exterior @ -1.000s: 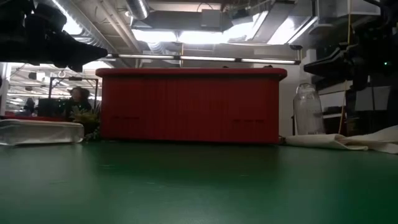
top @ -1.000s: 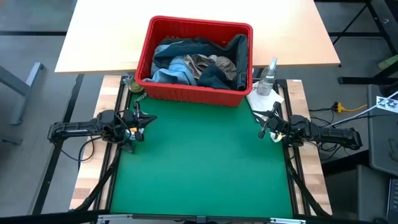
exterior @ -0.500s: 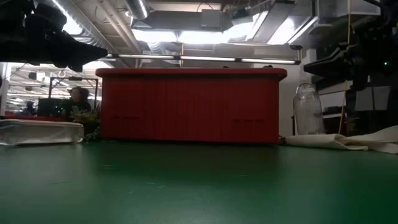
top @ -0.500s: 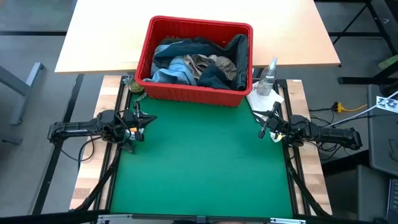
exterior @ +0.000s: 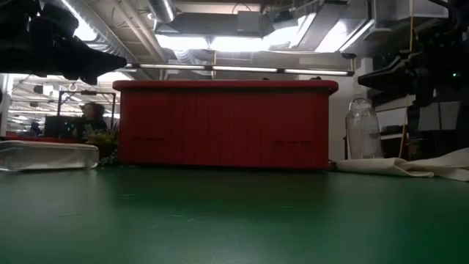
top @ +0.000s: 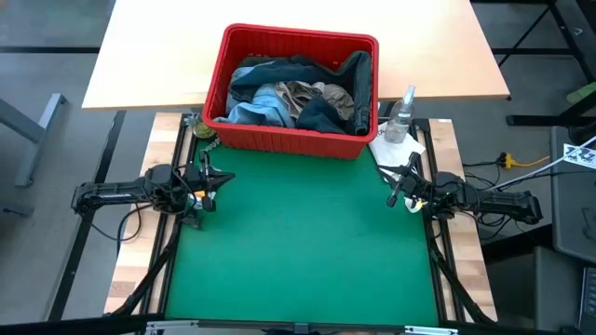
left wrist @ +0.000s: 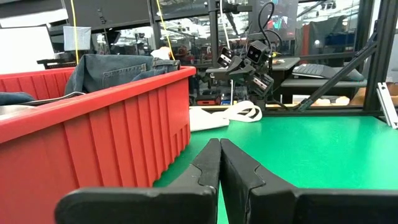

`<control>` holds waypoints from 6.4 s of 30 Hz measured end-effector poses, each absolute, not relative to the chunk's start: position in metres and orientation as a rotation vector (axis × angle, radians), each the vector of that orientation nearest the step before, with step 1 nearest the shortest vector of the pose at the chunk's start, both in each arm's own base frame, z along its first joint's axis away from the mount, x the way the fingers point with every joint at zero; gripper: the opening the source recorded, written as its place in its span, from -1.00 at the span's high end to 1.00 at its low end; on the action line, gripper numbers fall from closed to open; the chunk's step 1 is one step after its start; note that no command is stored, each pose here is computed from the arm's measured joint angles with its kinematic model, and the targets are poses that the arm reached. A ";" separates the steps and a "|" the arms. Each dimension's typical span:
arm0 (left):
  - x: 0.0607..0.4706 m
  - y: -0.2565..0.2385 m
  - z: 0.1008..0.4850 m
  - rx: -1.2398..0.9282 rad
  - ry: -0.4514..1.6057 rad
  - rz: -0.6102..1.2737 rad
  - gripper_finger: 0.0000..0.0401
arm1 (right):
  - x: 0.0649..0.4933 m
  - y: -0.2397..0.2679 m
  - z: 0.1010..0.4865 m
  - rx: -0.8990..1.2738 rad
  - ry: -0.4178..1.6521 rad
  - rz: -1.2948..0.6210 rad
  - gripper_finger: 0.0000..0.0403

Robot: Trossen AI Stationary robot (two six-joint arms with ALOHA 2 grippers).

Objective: Fold laundry

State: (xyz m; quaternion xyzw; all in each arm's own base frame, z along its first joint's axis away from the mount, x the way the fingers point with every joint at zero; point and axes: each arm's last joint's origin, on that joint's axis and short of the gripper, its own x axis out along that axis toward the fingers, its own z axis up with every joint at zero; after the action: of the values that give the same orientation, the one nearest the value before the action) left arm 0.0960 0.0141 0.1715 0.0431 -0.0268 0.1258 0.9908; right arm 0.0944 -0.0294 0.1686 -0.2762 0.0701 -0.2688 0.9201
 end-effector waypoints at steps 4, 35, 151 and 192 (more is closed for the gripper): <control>0.096 0.014 0.172 0.086 -0.054 0.252 0.99 | 0.094 -0.029 0.168 -0.568 0.144 -0.552 0.78; 0.089 0.013 0.201 -0.058 -0.385 0.238 0.99 | 0.096 -0.026 0.173 -0.517 0.044 -0.457 0.78; 0.221 0.293 0.246 0.295 0.652 0.936 0.20 | 0.095 -0.028 0.170 -0.468 0.086 -0.501 0.78; 0.269 0.274 0.348 -0.098 0.055 0.368 1.00 | 0.094 -0.028 0.184 -0.459 -0.060 -0.537 0.78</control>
State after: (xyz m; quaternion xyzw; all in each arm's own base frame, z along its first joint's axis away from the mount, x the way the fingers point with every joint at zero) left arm 0.2685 0.2739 0.3485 -0.0489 0.0271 0.1827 0.9816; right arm 0.0938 -0.0276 0.1836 -0.2247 -0.0295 -0.2628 0.9379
